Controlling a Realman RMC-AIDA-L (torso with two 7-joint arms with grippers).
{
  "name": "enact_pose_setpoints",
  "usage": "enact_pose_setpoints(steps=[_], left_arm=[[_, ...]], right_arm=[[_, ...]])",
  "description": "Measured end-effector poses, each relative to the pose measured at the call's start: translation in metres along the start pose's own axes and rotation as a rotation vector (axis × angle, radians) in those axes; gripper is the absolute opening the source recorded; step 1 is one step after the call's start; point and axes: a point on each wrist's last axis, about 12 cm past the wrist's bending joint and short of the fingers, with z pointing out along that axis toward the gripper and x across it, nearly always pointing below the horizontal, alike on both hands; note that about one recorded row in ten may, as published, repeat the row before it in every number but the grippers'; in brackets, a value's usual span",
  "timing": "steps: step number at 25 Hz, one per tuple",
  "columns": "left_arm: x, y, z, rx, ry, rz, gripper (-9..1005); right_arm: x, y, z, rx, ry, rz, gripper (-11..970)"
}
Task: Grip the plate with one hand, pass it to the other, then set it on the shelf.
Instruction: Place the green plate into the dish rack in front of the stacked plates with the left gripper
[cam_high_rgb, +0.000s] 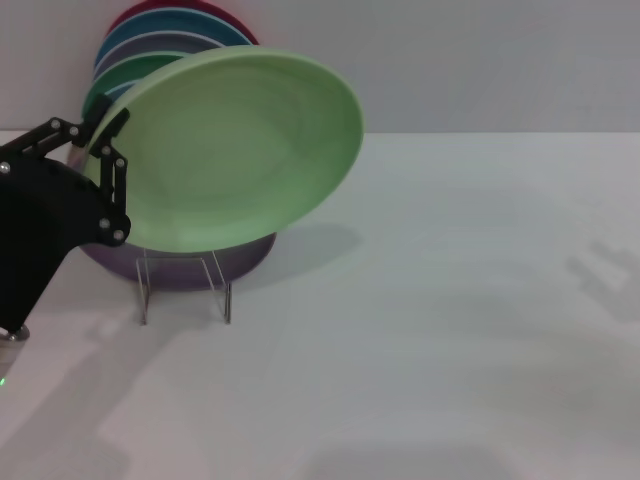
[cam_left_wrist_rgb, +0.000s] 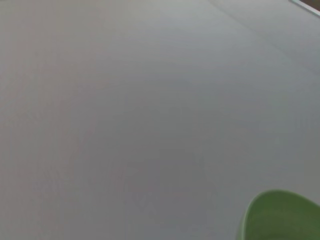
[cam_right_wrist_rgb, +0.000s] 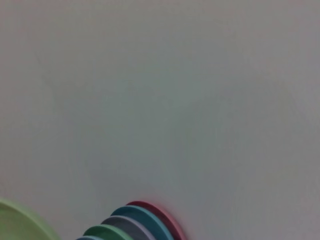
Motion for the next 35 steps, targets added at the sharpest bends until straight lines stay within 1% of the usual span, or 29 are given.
enact_pose_setpoints(steps=[6,9,10,15,17,21,25,35], left_arm=[[0.005,0.011,0.004,-0.009,0.007,0.029,58],[0.011,0.017,0.008,-0.023,0.041,0.049,58],[0.015,0.020,0.009,-0.015,0.061,0.061,58],[0.023,0.027,0.007,0.013,0.103,0.081,58],[0.023,0.027,0.007,0.016,0.106,0.082,58],[0.024,0.031,0.003,0.055,0.107,0.073,58],[0.025,0.039,-0.001,0.100,0.106,0.046,58],[0.028,0.046,0.000,0.121,0.118,0.062,59]], right_arm=[[0.003,0.003,0.005,-0.029,0.015,-0.006,579],[0.003,0.004,0.008,-0.047,0.017,-0.005,578],[0.003,0.004,0.008,-0.050,0.017,-0.005,578],[0.003,0.005,0.007,-0.053,0.017,-0.004,578],[0.004,0.005,0.007,-0.051,0.018,-0.003,579],[0.004,0.005,0.006,-0.053,0.019,-0.002,579],[0.004,0.006,0.007,-0.063,0.019,-0.003,579],[0.005,0.010,0.012,-0.095,0.033,-0.012,593]])
